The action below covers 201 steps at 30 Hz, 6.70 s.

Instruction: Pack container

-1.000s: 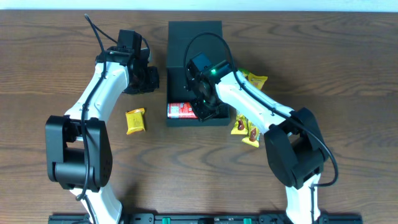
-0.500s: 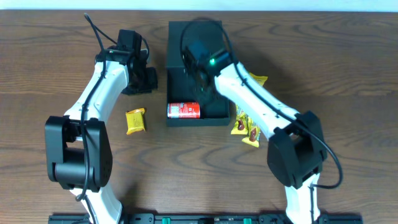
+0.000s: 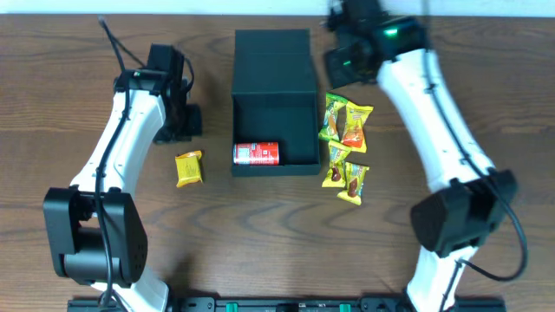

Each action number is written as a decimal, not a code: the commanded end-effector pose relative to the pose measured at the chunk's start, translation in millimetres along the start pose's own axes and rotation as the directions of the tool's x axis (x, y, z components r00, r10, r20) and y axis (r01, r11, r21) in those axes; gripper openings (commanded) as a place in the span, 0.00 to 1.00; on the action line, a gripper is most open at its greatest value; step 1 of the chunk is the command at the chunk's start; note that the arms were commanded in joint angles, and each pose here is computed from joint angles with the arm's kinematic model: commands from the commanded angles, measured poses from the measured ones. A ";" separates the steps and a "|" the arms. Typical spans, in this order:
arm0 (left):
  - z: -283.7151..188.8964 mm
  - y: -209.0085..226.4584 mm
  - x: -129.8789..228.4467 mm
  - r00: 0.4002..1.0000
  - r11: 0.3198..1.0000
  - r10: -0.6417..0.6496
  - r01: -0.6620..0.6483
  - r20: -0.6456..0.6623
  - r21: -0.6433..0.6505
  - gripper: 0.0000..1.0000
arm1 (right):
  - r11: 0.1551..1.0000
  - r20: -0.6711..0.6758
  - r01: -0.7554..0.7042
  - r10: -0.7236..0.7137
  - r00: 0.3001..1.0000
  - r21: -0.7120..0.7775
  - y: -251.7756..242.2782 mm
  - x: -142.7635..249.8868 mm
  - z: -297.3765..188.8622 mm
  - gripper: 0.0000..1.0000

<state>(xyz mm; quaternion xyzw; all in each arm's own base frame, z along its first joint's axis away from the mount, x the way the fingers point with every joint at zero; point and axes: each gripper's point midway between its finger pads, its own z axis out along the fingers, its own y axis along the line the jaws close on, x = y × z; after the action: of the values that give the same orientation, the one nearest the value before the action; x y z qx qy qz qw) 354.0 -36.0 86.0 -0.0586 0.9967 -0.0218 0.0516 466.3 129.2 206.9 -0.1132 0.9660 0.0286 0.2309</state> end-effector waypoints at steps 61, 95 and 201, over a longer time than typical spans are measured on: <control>73.5 12.1 57.0 0.996 0.997 -0.070 0.068 -0.048 -0.032 0.70 | 0.995 0.073 -0.098 0.097 0.993 0.001 -56.0 -11.8 -26.0 0.54; 24.9 -4.2 -0.2 0.995 0.998 -0.056 0.055 0.080 0.014 0.42 | 0.996 0.069 -0.087 0.087 0.994 -0.009 -56.4 -10.7 -26.0 0.55; -135.8 56.9 -104.9 0.860 0.999 0.036 -0.026 0.509 -0.027 0.83 | 0.906 -0.171 -0.416 0.399 0.901 -0.077 199.7 57.3 155.7 0.97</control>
<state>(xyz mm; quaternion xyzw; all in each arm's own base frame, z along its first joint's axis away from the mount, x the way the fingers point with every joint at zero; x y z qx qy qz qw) 434.6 36.3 229.8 -0.0483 0.9481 0.0053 0.3143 441.5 327.3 48.1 0.0719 0.9789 0.1316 0.1387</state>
